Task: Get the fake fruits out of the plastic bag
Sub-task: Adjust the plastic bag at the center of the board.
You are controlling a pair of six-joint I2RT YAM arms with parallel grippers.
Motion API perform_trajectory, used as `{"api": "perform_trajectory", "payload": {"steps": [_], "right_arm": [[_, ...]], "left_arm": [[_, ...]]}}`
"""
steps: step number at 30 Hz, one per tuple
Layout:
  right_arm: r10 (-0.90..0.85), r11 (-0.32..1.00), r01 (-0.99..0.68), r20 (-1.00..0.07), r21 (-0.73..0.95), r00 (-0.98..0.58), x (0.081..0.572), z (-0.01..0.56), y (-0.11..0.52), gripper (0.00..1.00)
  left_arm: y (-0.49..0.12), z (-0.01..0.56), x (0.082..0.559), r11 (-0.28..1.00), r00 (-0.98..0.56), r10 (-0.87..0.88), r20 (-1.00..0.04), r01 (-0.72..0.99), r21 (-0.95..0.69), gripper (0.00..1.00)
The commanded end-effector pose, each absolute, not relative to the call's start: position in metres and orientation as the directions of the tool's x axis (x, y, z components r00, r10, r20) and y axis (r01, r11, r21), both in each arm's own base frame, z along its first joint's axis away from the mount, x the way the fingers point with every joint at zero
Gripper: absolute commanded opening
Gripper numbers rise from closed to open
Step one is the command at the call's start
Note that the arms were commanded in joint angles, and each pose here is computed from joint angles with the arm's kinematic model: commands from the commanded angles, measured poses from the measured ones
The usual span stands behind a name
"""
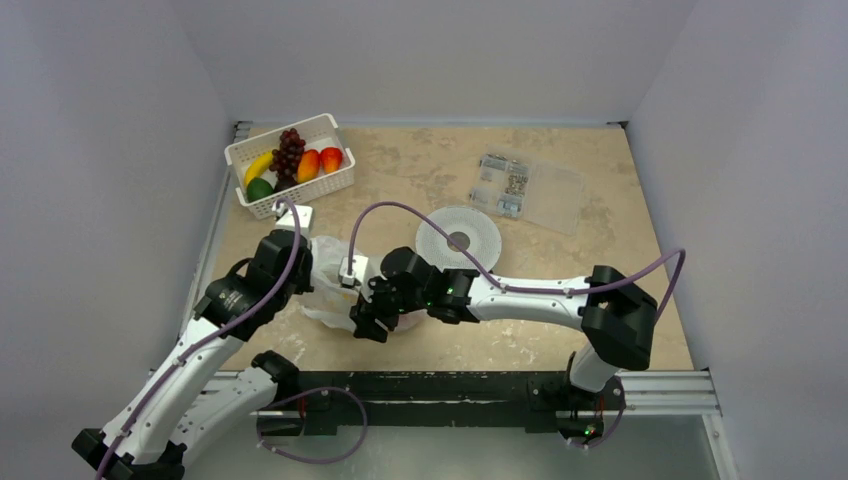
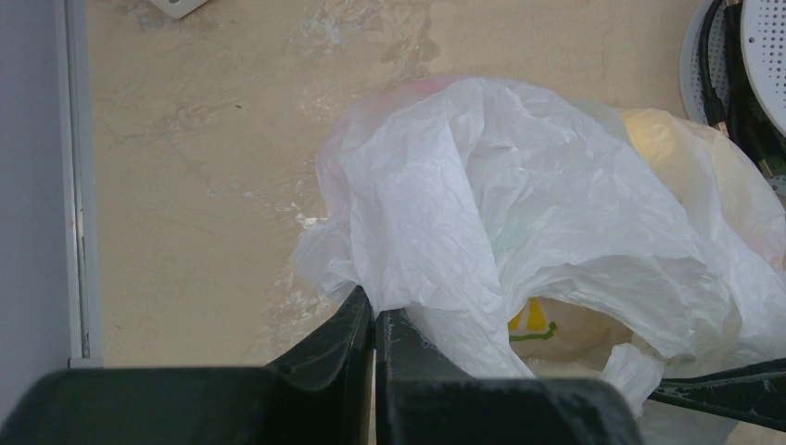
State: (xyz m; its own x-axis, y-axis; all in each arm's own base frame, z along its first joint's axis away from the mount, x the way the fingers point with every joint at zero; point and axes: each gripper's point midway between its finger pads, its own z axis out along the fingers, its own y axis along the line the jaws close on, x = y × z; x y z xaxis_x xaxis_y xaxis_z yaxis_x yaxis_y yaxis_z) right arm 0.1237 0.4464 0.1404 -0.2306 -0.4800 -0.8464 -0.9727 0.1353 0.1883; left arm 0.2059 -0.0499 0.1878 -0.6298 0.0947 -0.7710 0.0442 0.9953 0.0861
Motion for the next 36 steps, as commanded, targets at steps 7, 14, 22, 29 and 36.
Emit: {"api": "perform_trajectory", "payload": {"steps": [7, 14, 22, 29, 36], "right_arm": [[-0.531, 0.208, -0.978, -0.837, 0.027, -0.136, 0.136, 0.119, 0.435, 0.32], [-0.487, 0.282, -0.957, -0.85, 0.064, -0.2, 0.125, 0.115, 0.392, 0.0], [-0.378, 0.232, -0.965, -0.903, 0.12, -0.204, 0.111, 0.146, 0.393, 0.0], [-0.362, 0.203, -0.969, -0.909, 0.141, -0.208, 0.109, 0.15, 0.405, 0.0], [-0.384, 0.177, -0.974, -0.901, 0.145, -0.204, 0.107, 0.14, 0.411, 0.0]], "left_arm": [[-0.043, 0.2, 0.208, 0.997, -0.592, 0.061, -0.804, -0.004, 0.079, 0.0], [-0.033, 0.208, 0.206, 0.995, -0.558, 0.044, -0.829, -0.048, 0.084, 0.0], [-0.042, 0.209, 0.201, 1.0, -0.555, 0.003, -0.832, -0.021, 0.018, 0.12], [-0.05, 0.214, 0.16, 0.988, -0.637, -0.139, -0.758, -0.032, -0.154, 0.74], [-0.088, 0.221, 0.124, 0.921, -0.741, -0.22, -0.635, 0.057, -0.386, 0.88]]}}
